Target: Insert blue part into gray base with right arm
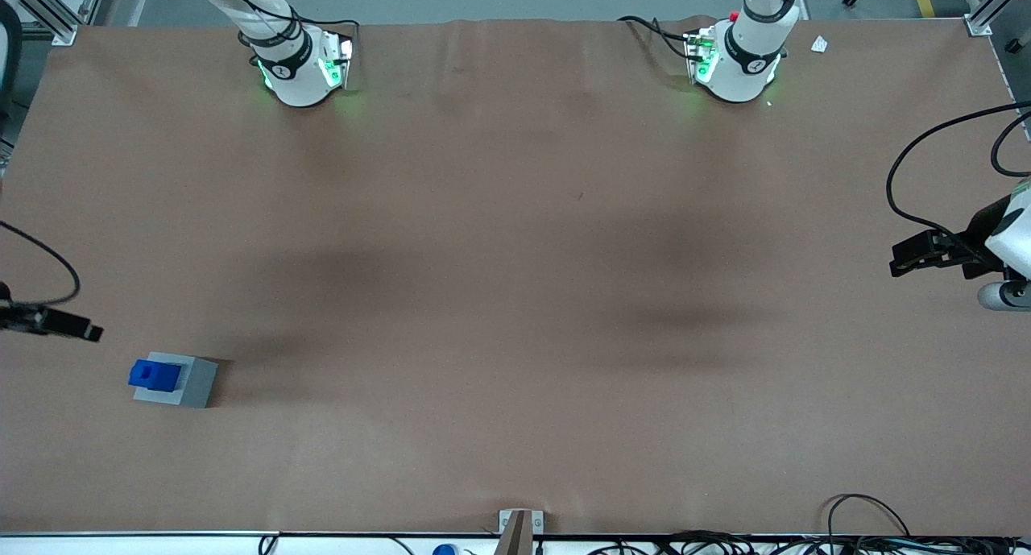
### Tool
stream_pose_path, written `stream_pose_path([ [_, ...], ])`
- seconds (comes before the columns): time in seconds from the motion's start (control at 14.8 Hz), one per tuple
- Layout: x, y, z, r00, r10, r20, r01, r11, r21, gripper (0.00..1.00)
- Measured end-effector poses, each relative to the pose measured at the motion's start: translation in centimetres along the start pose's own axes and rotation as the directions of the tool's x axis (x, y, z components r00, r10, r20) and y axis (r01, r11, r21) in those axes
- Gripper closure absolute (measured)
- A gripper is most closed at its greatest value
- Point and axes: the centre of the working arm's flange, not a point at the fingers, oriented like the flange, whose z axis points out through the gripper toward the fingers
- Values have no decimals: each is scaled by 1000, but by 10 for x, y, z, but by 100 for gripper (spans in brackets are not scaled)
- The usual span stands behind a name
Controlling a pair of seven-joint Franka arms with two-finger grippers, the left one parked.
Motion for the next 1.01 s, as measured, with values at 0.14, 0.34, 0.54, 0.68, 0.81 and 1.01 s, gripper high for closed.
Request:
stream_pose_path([
  [0.14, -29, -16, -37, 1000, 10, 11, -10, 1000, 0, 0],
  [0.34, -72, -45, -79, 1000, 0, 25, 1, 1000, -28, 0],
  [0.54, -101, -64, -78, 1000, -27, 9, 27, 998, -52, 0],
  [0.68, -110, -68, -67, 999, -40, 19, 41, 996, -80, 0],
  [0.81, -113, -69, -62, 998, -48, 28, 51, 993, -110, 0],
  [1.01, -113, -65, -63, 999, -43, 25, 46, 992, -121, 0],
])
